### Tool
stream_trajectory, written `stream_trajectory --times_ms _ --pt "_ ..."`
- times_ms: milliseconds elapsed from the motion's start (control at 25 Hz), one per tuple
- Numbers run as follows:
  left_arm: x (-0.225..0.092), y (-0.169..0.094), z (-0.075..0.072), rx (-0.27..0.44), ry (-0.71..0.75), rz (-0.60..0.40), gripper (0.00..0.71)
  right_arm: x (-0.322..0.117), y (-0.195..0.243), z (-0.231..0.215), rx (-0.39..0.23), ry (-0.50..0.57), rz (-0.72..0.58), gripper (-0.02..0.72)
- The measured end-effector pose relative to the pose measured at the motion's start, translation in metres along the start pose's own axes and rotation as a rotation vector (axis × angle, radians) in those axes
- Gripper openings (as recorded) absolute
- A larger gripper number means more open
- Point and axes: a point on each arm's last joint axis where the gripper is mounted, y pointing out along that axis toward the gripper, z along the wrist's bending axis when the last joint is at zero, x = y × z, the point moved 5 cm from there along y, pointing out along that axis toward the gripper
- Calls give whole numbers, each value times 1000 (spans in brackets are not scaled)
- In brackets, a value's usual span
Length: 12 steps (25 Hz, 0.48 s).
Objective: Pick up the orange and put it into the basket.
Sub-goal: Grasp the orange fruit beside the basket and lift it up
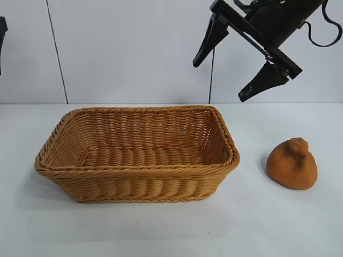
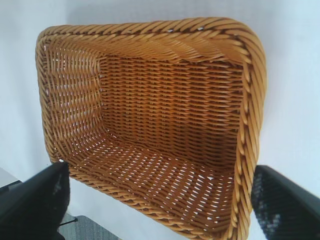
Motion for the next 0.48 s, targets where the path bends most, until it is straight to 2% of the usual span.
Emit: stream_trajectory --times_ms 200,320,480 --pt "-70 -23 1 0 1 -39 642 0 0 0 0 0 0 675" --pt "-107 -23 0 -10 -4 -83 642 0 0 0 0 0 0 675" --pt "-147 -18 -3 -29 -19 -196 642 0 0 0 0 0 0 675"
